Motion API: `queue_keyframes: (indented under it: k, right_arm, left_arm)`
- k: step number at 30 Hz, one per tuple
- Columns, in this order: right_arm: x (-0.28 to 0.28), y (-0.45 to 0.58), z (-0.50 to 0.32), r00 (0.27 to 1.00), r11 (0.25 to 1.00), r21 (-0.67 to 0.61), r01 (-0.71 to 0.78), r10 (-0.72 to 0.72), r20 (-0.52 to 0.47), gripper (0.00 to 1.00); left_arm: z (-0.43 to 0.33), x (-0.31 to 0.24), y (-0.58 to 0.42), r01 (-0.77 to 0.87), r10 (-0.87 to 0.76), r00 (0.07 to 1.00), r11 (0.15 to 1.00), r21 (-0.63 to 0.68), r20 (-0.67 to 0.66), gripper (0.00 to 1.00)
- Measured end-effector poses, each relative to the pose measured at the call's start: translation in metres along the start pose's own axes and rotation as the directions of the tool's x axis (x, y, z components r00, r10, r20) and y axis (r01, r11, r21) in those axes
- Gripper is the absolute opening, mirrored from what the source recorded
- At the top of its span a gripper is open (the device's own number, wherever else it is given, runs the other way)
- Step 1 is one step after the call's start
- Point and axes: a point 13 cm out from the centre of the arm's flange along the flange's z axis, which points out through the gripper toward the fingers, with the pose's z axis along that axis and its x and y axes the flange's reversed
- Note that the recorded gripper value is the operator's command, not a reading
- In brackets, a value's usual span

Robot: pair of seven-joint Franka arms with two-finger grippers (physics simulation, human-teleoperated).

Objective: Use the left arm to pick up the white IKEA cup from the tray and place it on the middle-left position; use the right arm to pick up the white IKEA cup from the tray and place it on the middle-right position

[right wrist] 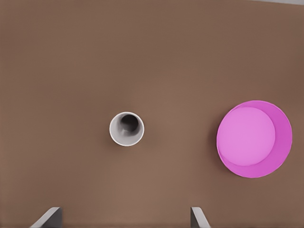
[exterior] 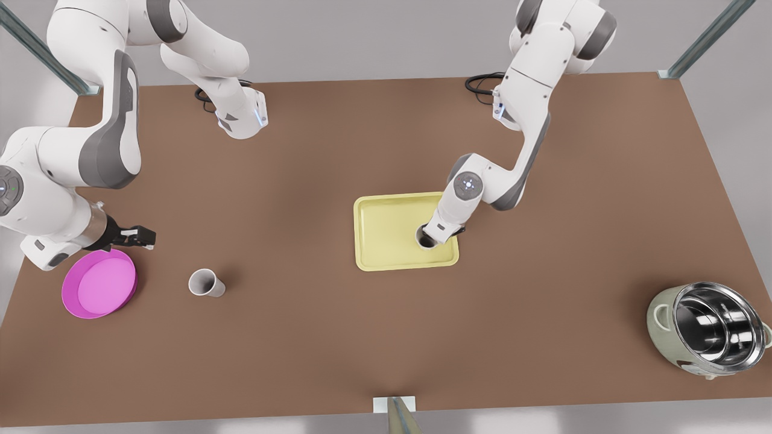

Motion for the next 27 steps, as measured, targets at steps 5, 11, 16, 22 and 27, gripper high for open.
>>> queue_keyframes:
  k: [5,11,16,22,27]
  right_arm:
    - [-0.001,0.000,0.002,1.000,1.000,0.000,-0.007,0.007,-0.003,1.00]
    - [-0.001,0.000,0.002,1.000,1.000,0.000,-0.013,0.013,-0.001,1.00]
    - [-0.002,0.001,0.002,1.000,1.000,0.000,-0.016,0.016,-0.001,1.00]
    - [-0.002,0.000,0.003,1.000,1.000,0.000,-0.019,0.019,-0.002,1.00]
    - [-0.003,0.001,0.006,1.000,1.000,0.000,-0.020,0.020,-0.004,1.00]
  left_arm:
    - [-0.056,-0.074,0.048,0.100,-0.098,0.994,0.995,-0.031,0.054,0.06]
    - [-0.069,-0.130,0.201,0.251,-0.250,0.968,0.965,-0.074,0.010,0.05]
    - [-0.057,-0.139,0.245,0.219,-0.220,0.975,0.973,-0.076,-0.013,0.05]
    - [-0.031,-0.149,0.278,0.146,-0.147,0.989,0.986,-0.078,-0.013,0.05]
    - [-0.008,-0.152,0.282,0.076,-0.076,0.997,0.995,-0.066,0.010,0.05]
